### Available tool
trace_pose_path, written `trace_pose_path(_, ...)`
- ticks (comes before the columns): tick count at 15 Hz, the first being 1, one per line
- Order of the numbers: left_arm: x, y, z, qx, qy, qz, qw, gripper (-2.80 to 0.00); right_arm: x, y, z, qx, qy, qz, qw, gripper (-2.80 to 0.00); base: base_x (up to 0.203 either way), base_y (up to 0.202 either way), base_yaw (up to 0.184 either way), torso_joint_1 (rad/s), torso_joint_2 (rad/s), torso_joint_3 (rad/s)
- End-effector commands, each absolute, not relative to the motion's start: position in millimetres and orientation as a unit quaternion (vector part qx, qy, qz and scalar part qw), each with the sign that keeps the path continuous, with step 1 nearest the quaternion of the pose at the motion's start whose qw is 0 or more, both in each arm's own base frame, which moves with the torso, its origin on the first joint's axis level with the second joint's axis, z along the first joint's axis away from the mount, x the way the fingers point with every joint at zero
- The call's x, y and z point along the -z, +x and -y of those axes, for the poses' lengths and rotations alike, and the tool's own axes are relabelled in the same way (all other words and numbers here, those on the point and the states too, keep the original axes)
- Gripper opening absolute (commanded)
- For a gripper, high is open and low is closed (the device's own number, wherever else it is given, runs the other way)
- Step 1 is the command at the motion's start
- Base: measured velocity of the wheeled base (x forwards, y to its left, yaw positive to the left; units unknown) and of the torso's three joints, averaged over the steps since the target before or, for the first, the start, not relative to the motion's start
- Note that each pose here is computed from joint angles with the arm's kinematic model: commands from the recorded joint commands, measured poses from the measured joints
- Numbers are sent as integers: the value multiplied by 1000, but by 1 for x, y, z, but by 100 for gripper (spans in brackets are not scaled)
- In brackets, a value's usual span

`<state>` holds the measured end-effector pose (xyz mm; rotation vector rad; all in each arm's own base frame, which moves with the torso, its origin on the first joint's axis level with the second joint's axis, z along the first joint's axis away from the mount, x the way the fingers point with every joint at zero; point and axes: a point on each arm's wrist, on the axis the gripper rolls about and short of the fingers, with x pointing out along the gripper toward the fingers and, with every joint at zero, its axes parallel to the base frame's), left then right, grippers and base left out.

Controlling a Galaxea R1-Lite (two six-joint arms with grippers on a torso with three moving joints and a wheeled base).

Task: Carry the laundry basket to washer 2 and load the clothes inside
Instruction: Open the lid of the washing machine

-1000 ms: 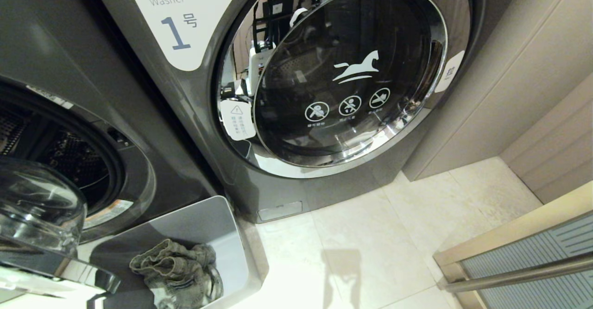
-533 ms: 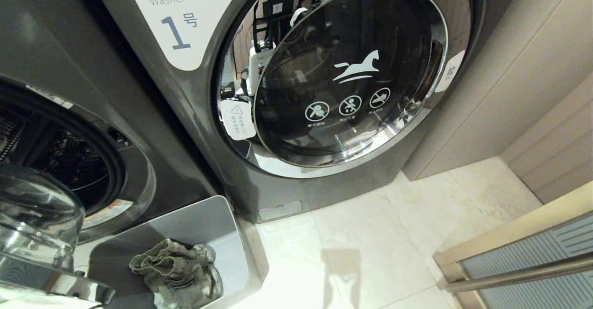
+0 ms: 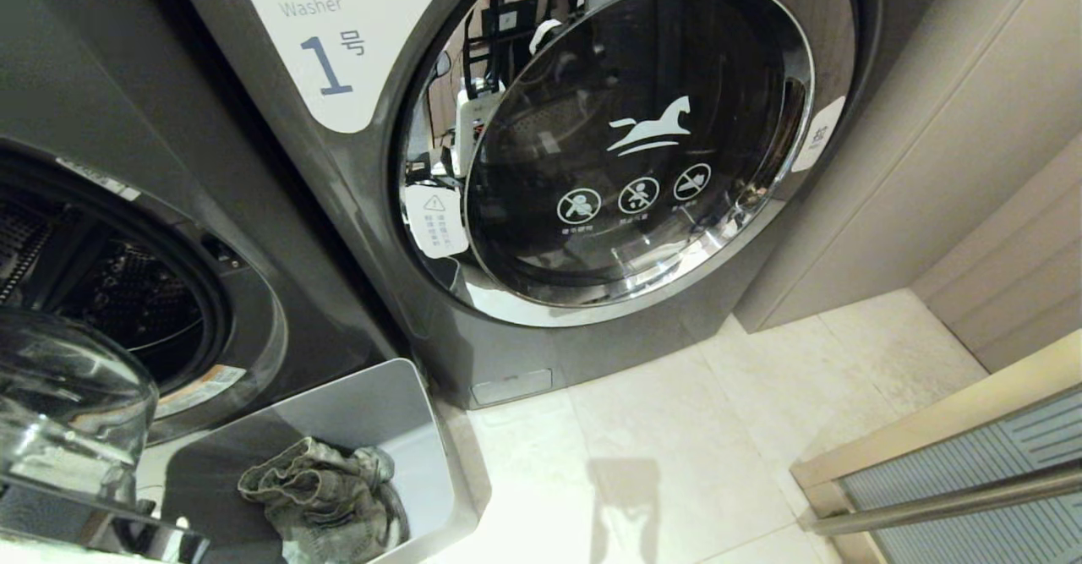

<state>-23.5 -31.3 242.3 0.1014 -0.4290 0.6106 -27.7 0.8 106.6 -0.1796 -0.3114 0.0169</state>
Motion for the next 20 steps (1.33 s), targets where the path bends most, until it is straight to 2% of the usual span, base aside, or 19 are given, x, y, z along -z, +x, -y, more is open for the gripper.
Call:
trace_pose_path(1,-247,-26,34,-301,54,218,927,0,-96,-24,-1,-11,-90,136,987,-280,0,0,0,0,0,0)
trace_pose_path(5,-250,-25,36,-290,74,207,932,0,-96,-24,-1,-11,-90,136,987,-280,0,0,0,0,0,0)
trace_pose_path(8,-256,-22,40,-193,80,193,959,0,-96,-24,-1,-11,-90,135,987,-280,0,0,0,0,0,0)
trace_pose_path(12,-261,-15,38,-85,50,130,987,0,-96,-24,-1,-11,-90,136,987,-280,0,0,0,0,0,0)
trace_pose_path(20,-246,-19,44,-114,41,47,992,0,-96,-24,-1,-11,-90,136,987,-280,0,0,0,0,0,0)
